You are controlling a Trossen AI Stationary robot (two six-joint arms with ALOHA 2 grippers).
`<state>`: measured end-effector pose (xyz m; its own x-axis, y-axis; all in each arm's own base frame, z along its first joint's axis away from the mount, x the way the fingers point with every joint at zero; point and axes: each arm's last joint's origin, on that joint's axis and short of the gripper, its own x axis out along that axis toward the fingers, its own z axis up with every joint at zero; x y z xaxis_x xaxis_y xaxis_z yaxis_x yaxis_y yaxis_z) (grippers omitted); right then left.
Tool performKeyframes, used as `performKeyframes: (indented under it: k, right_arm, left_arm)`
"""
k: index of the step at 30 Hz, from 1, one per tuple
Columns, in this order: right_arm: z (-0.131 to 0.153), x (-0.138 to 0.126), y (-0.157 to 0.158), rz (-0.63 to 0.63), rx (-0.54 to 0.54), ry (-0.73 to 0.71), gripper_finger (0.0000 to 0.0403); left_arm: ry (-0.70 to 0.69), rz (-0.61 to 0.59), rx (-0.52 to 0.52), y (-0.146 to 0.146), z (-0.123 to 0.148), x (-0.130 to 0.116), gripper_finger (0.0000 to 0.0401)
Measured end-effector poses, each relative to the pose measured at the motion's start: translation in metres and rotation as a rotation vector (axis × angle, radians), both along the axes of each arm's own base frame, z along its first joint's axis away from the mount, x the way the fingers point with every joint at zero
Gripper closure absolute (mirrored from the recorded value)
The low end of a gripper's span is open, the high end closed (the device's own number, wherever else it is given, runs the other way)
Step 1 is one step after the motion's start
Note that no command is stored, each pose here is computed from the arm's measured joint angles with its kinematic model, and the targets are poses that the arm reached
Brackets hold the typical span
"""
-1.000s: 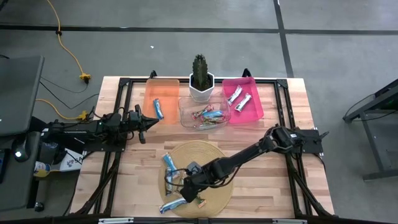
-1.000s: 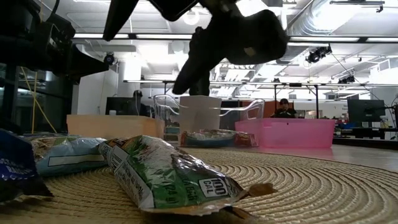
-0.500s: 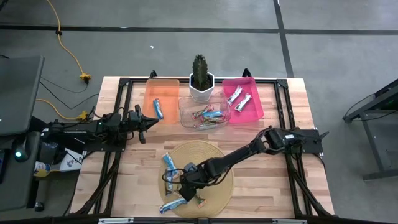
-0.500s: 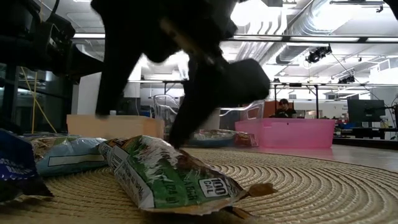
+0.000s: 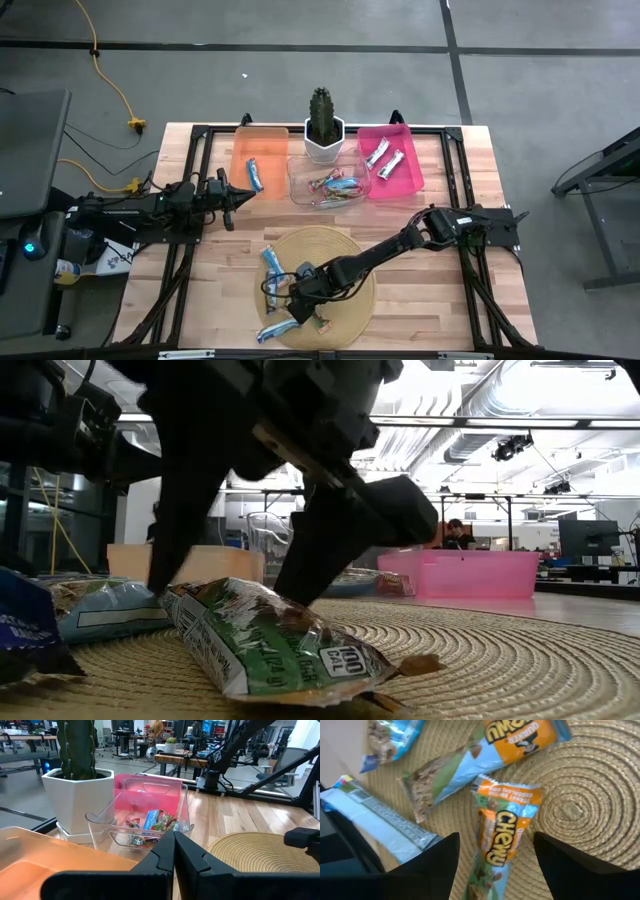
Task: Pick and place Granola Bars by type
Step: Put the yellow granola bar into the red bin
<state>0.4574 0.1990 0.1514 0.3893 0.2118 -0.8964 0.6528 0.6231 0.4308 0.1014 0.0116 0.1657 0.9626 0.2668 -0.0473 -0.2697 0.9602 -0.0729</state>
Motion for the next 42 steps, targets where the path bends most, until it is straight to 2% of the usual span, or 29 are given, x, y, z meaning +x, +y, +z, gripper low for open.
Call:
performKeyframes:
  k: [6,26,36,42]
  right_arm:
    - [-0.007,0.002,0.001,0.012,0.031,0.018,0.0184]
    - [-0.007,0.004,-0.003,-0.015,0.015,-0.001,0.0307]
    - [0.026,0.011,-0.028,-0.021,-0.017,-0.106,0.0316]
    - [0.068,0.009,-0.045,-0.031,-0.083,-0.228,0.0316]
  left_arm:
    - [-0.001,0.000,0.000,0.000,0.000,0.000,0.0400]
    - [0.000,0.000,0.000,0.000,0.000,0.000,0.0400]
    - [-0.001,0.000,0.000,0.000,0.000,0.000,0.0400]
    - [0.000,0.000,0.000,0.000,0.000,0.000,0.0400]
